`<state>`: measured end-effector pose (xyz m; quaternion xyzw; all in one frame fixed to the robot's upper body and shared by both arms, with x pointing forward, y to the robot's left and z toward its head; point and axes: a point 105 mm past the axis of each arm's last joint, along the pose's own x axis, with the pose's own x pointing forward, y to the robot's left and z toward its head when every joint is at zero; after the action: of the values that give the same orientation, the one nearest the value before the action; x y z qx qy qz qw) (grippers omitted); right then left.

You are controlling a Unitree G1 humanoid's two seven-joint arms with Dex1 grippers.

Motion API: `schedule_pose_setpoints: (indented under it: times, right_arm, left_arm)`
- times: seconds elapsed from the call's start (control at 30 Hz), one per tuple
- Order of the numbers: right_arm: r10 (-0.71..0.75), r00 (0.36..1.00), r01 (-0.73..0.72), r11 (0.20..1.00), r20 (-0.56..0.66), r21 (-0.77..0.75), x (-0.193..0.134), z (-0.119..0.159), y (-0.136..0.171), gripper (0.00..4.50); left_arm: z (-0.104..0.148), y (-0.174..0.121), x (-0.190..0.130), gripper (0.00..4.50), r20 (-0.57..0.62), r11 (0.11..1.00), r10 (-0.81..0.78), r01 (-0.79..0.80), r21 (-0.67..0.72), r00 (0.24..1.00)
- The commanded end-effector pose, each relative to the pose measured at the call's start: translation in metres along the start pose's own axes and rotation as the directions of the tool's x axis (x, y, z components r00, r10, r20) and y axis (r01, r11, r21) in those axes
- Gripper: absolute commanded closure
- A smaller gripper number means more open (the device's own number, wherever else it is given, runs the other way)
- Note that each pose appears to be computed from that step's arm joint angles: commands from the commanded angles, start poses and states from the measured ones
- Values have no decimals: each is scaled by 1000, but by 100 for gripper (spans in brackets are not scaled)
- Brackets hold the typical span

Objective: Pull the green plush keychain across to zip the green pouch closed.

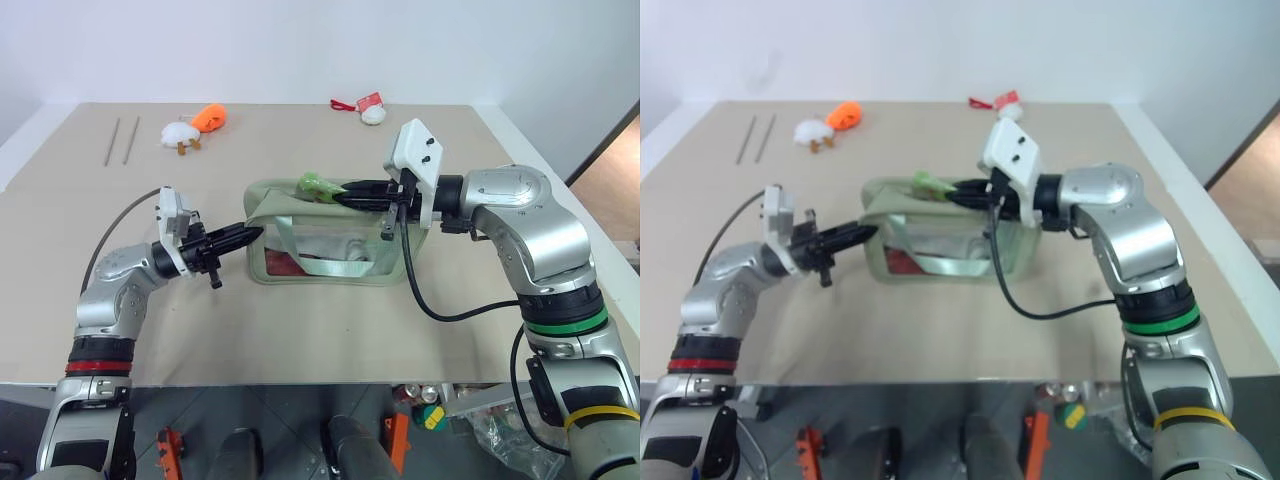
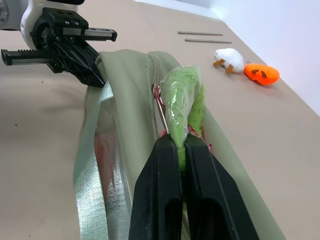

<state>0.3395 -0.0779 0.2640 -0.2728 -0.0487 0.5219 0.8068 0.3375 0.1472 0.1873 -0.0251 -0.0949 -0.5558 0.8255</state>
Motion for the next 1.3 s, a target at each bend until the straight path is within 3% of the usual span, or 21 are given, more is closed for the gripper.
schedule_pose_setpoints:
  times: [0.03,0.27,0.43,0.6,0.77,0.93,1.1,1.3]
  right_arm:
    - [-37,999,39,999,35,-36,-8,12,-9,449]
    - [-178,984,179,984,30,-28,-49,14,-41,449]
    - [-281,953,274,959,-111,-74,-96,-11,-55,449]
    - [-429,836,372,902,-342,-220,-146,-49,-71,449]
    - [-542,691,398,838,-479,-374,-181,-72,-85,449]
    - [-517,686,306,843,-512,-442,-162,-81,-77,449]
    - [-261,808,42,920,-529,-390,-79,-112,-11,449]
    - [-191,757,-112,904,-625,-413,-63,-151,12,449]
  left_arm:
    - [13,0,-3,450,34,999,5,-7,52,999]
    - [13,0,-1,450,34,999,-1,-1,51,999]
    - [13,0,-1,450,33,999,-1,-1,51,999]
    - [13,2,-4,450,31,999,6,-8,51,1000]
    - [13,2,-5,450,28,999,5,-7,48,1000]
    - [13,2,-6,450,26,999,4,-5,45,1000]
    - [12,2,-6,450,27,999,7,-8,42,1000]
    - [12,2,-6,450,24,999,6,-7,37,1000]
